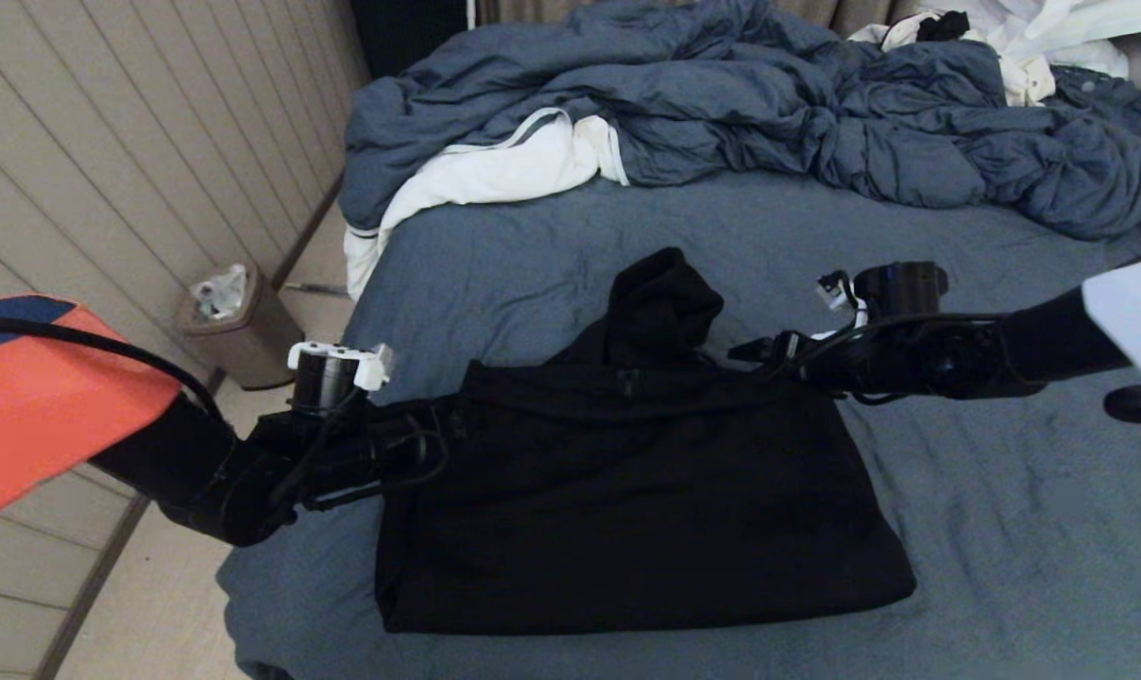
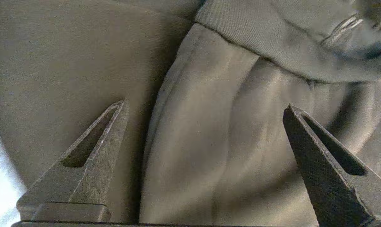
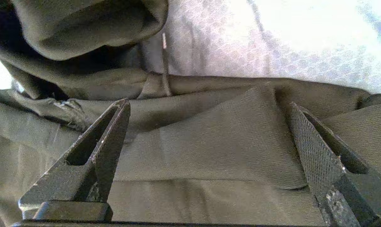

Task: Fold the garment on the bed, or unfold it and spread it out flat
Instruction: Unfold the black sweatshirt

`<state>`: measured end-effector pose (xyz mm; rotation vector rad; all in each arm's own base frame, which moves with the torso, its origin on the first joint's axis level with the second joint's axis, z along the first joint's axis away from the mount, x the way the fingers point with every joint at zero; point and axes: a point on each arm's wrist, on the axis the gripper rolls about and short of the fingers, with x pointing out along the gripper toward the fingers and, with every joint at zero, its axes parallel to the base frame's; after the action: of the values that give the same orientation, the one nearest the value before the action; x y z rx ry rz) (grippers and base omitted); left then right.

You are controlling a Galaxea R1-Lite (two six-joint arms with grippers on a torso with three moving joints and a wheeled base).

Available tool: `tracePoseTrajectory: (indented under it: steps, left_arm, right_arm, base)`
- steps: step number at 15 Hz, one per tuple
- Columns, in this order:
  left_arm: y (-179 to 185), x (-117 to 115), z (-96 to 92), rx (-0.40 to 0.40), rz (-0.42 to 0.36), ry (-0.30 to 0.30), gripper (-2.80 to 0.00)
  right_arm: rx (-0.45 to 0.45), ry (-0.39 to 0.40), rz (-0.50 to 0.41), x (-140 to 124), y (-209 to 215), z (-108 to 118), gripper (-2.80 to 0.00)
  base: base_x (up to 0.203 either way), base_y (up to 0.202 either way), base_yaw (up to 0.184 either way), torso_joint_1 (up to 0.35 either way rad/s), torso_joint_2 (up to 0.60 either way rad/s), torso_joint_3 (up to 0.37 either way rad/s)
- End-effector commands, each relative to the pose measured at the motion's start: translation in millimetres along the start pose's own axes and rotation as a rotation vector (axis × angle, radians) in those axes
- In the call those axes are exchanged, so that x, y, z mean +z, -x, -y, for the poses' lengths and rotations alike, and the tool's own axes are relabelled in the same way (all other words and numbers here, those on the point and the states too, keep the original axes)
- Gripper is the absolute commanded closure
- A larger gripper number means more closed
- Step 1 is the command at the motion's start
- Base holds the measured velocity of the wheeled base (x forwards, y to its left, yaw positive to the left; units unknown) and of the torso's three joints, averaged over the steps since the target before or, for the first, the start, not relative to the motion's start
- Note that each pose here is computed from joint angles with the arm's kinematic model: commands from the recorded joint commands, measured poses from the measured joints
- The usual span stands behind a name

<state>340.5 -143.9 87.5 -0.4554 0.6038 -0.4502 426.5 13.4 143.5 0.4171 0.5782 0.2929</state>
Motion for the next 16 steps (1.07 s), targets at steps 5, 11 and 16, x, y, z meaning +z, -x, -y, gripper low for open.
tracePoseTrajectory:
  steps: [5,11,16]
  left_arm:
    - [-43.3,-1.6,1.6,-0.013,0.069,-0.062,-2.80]
    - [-52.8,5.2,12.6,-0.042,0.102,-0.122,-2.80]
    - [-52.8,10.2,26.0,-0.044,0.141,-0.189,-2.80]
  right_arm:
    - [0.005,0.000,0.002,0.6,1.5,-1.5,-2.80]
    - [0.004,0.000,0.002,0.3,2.0,-1.2,-2.80]
    - [0.003,-0.001,0.003,0.6,2.3,-0.6,-2.80]
  base:
    - [0.000,0.000,0.000,0.000,0.00,0.000]
    - [0.000,0.000,0.000,0.000,0.00,0.000]
    - [0.000,0.000,0.000,0.000,0.00,0.000]
